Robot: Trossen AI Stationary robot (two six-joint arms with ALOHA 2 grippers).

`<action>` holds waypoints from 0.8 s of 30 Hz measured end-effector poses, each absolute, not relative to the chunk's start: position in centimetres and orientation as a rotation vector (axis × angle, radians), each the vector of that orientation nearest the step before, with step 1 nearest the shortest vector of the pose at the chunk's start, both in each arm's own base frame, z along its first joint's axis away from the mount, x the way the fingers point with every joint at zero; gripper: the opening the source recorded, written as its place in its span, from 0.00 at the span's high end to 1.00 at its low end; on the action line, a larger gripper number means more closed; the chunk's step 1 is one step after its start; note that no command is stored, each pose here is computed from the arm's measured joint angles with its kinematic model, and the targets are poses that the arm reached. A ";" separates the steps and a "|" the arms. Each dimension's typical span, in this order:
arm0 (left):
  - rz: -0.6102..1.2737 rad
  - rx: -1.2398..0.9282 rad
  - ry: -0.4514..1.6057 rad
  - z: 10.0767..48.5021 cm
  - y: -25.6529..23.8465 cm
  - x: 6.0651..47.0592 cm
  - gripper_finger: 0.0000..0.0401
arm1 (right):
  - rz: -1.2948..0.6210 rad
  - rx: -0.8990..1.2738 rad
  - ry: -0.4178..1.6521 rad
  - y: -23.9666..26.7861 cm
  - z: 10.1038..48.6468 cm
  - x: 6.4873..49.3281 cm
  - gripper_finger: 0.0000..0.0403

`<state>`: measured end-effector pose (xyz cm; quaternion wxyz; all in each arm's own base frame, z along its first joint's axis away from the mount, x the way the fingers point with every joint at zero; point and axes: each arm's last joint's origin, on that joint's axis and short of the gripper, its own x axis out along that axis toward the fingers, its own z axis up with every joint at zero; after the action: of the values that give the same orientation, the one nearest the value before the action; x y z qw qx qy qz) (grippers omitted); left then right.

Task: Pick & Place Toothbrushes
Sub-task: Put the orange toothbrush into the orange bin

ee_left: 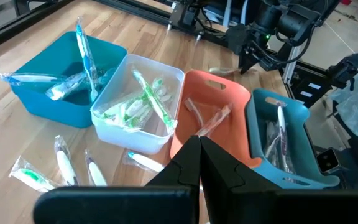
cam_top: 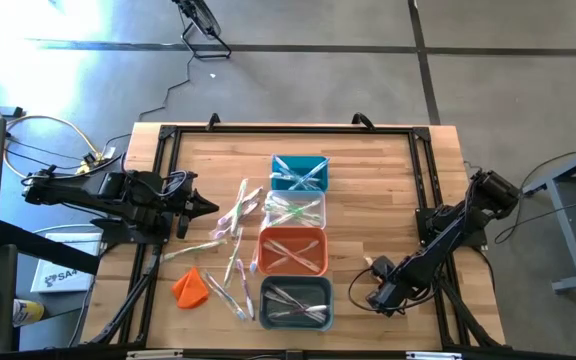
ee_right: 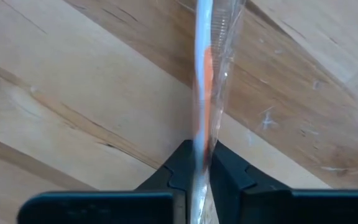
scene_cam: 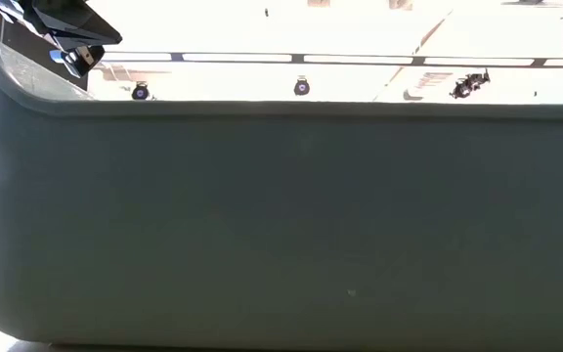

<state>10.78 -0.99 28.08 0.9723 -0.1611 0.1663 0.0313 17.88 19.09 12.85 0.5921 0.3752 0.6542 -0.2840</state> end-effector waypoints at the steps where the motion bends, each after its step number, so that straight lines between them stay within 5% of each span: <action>1: 0.063 -0.325 0.335 28.1 -1.0 10.8 1.00 | -0.660 0.874 1.525 19.1 12.8 17.9 0.94; 24: 0.063 -0.325 0.335 28.1 -1.0 10.8 1.00 | -0.578 0.926 1.387 18.1 16.2 17.6 0.95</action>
<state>10.77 -0.99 28.08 0.9724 -0.1612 0.1661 0.0311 17.56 18.14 16.24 0.6353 0.4052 0.6068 -0.2529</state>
